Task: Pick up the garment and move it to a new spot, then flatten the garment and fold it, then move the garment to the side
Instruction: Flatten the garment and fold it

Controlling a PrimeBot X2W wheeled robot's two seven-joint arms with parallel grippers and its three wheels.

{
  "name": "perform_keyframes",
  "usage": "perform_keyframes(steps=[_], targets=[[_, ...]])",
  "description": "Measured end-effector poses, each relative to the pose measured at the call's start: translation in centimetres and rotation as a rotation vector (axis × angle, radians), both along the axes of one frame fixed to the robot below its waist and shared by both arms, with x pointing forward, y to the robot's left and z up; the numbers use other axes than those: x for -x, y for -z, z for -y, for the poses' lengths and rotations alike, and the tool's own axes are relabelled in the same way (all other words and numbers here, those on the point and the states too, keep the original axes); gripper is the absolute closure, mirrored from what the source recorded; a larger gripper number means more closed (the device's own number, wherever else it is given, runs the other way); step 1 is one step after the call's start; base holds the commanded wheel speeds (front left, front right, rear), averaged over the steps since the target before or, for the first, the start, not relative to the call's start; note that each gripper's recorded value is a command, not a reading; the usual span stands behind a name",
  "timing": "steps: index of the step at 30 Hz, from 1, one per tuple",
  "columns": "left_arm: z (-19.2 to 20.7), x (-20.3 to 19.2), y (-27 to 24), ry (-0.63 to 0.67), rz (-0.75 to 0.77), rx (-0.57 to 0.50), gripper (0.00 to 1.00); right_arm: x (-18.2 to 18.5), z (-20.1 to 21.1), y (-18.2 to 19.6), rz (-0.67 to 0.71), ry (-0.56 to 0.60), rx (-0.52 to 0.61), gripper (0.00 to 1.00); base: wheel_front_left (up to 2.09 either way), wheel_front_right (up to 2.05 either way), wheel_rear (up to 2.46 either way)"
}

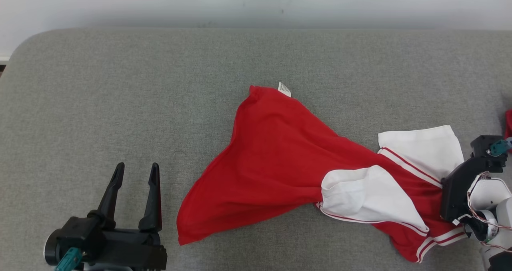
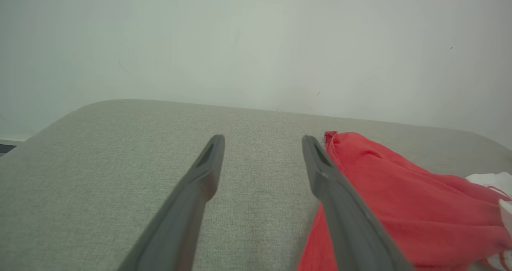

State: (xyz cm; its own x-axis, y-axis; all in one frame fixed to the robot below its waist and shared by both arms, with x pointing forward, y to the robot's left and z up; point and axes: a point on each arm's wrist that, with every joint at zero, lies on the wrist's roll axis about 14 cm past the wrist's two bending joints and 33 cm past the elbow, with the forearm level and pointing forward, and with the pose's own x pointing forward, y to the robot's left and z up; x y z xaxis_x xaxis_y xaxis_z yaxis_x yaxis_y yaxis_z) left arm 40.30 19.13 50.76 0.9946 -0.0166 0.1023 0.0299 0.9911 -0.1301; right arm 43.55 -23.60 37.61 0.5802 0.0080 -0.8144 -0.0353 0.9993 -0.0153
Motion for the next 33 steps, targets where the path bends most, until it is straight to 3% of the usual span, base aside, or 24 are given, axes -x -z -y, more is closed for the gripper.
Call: perform_keyframes(steps=[5,15,28,29,30,33], targets=[[-0.2,-0.1,0.4,-0.006,-0.011,-0.003,0.00,-2.2,-0.4,-1.2,0.098,-0.021,0.018,1.00,0.00,0.00,0.00],[-0.2,-1.5,0.4,-0.001,-0.003,-0.003,0.00,-11.8,-2.9,-8.6,0.408,-0.053,-0.001,1.00,0.00,0.00,0.00],[-1.9,-1.4,0.1,-0.050,0.000,-0.024,0.00,-20.4,-7.0,-12.9,0.630,-0.026,-0.079,1.00,0.00,0.00,0.00],[-2.2,-1.3,0.1,-0.060,-0.001,-0.024,0.00,-20.7,-7.6,-12.7,0.634,-0.030,-0.088,0.87,0.00,0.00,0.00],[-2.3,-1.2,0.2,-0.066,-0.004,-0.025,0.00,-20.9,-8.3,-12.5,0.635,-0.044,-0.089,0.00,0.00,0.00,0.00],[-2.7,-1.2,0.3,-0.078,-0.011,-0.029,0.00,-21.2,-10.5,-11.7,0.618,-0.082,-0.106,0.00,0.00,0.00,0.00]])
